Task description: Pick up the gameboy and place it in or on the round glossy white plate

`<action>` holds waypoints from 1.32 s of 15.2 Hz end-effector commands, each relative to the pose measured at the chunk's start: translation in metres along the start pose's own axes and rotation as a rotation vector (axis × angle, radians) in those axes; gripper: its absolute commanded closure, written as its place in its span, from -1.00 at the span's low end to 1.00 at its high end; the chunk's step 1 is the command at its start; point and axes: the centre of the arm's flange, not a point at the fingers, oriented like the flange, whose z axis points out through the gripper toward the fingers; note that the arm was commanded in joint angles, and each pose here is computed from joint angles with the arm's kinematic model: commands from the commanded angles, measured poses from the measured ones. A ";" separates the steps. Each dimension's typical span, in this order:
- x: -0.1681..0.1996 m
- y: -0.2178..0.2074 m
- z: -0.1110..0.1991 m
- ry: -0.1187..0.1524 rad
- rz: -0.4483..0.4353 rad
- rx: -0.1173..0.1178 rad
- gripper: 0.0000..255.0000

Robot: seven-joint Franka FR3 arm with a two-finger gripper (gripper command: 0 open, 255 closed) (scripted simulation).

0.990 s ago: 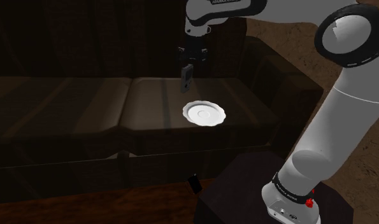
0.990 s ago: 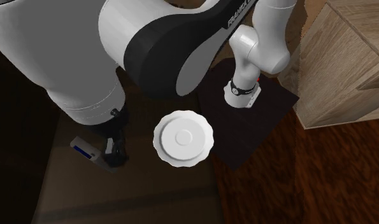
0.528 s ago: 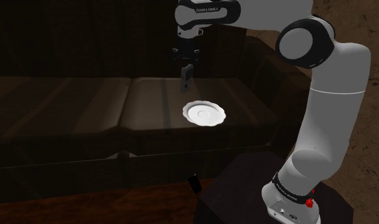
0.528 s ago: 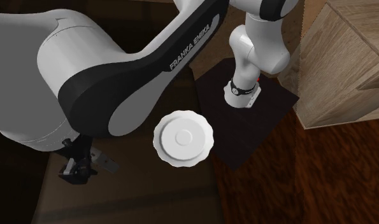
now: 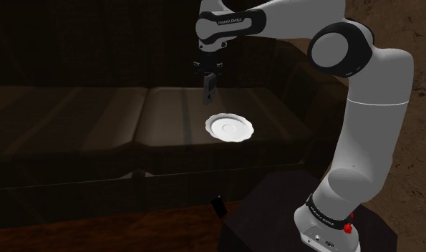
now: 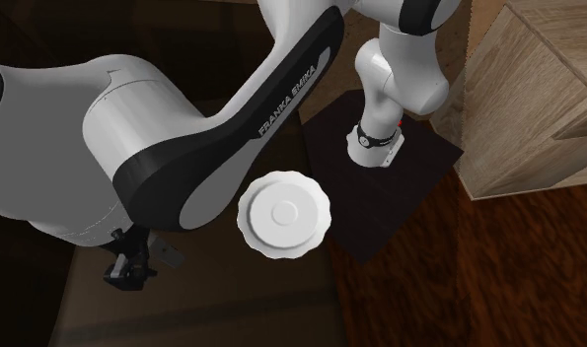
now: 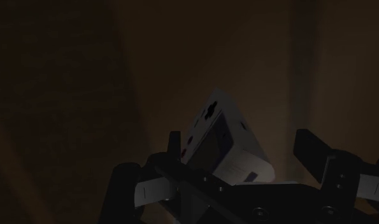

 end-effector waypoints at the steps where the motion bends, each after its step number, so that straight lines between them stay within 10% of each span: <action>1: 0.000 0.000 0.001 0.000 0.000 0.000 -1.00; 6: 0.000 0.000 0.001 0.000 0.000 0.000 -1.00; 7: 0.000 0.000 0.001 0.000 0.000 0.000 1.00; 20: 0.001 0.000 -0.020 0.000 0.000 0.000 1.00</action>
